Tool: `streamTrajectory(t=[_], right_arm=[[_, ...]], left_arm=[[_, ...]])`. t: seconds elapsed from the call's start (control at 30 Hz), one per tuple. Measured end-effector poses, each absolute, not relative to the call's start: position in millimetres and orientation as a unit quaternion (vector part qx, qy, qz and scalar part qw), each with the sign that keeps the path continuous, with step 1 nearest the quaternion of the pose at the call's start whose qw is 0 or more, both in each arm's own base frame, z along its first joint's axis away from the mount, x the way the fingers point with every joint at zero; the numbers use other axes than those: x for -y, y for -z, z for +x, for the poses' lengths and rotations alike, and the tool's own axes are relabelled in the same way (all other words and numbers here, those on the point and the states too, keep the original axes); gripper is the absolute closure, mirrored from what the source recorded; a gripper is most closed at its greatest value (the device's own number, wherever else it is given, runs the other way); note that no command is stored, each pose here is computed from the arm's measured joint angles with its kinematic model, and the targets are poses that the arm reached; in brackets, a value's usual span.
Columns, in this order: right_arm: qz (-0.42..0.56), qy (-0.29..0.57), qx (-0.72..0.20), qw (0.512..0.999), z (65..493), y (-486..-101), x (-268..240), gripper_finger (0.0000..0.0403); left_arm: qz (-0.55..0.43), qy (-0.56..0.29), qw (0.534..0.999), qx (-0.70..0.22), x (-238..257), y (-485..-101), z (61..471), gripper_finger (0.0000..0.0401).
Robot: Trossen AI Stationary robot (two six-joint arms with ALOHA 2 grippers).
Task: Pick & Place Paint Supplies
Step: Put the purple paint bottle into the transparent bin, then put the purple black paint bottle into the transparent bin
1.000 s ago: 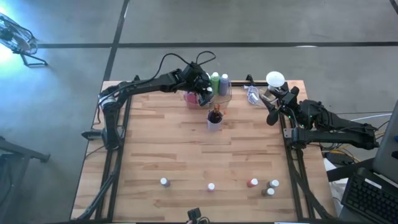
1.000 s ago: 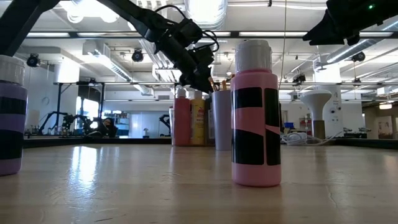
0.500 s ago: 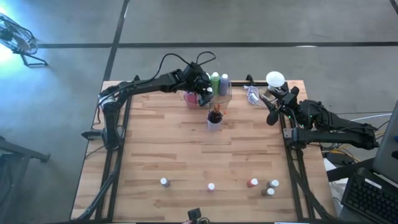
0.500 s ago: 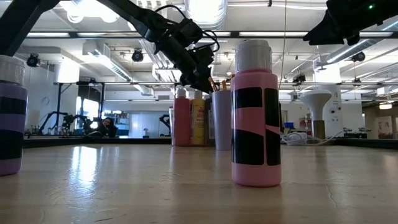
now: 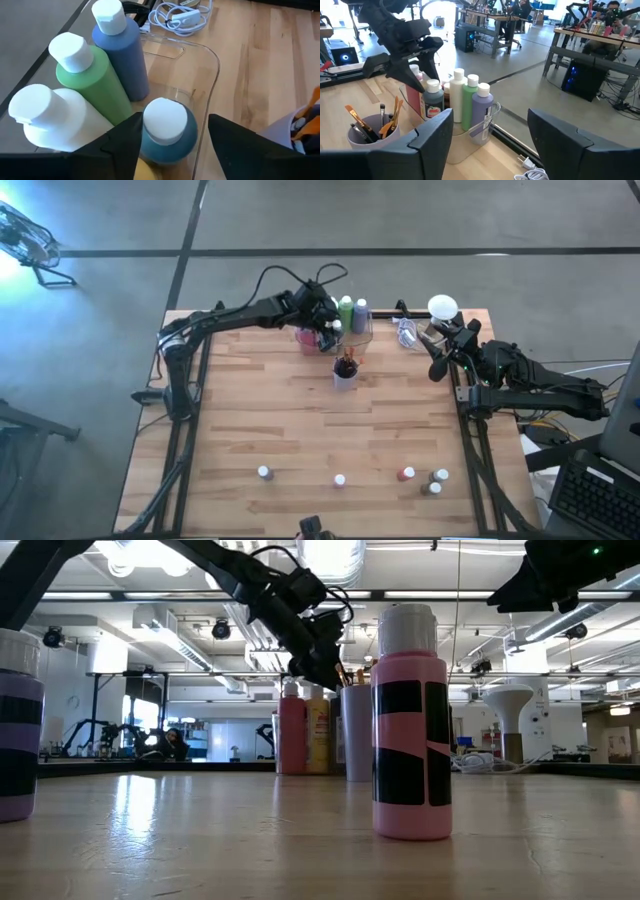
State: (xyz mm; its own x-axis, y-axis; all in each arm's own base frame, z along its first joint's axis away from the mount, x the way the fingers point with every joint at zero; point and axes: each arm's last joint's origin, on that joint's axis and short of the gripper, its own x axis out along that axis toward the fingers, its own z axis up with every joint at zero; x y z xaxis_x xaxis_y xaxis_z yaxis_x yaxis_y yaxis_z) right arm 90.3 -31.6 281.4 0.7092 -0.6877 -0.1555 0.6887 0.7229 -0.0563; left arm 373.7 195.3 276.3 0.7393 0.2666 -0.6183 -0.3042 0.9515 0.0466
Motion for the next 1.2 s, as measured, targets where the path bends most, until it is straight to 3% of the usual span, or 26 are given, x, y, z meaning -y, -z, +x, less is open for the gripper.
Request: streamTrajectory(t=[0.63, 0.87, 1.2], right_arm=[[0.003, 0.372, -0.083, 0.924, 90.3, -281.3, 31.6, 0.0091], [0.003, 0.372, -0.083, 0.924, 90.3, -281.4, 31.6, 0.0069], [0.003, 0.372, -0.083, 0.924, 90.3, -281.4, 31.6, 0.0042]], left_arm=[[-0.036, -0.153, 0.965, -0.210, -162.7, -387.7, 360.7, 0.0167], [-0.010, -0.112, 0.966, -0.234, -109.0, -423.0, 336.8, 0.0172], [0.035, -0.146, 0.934, -0.326, -2.2, -441.0, 281.1, 0.0186]])
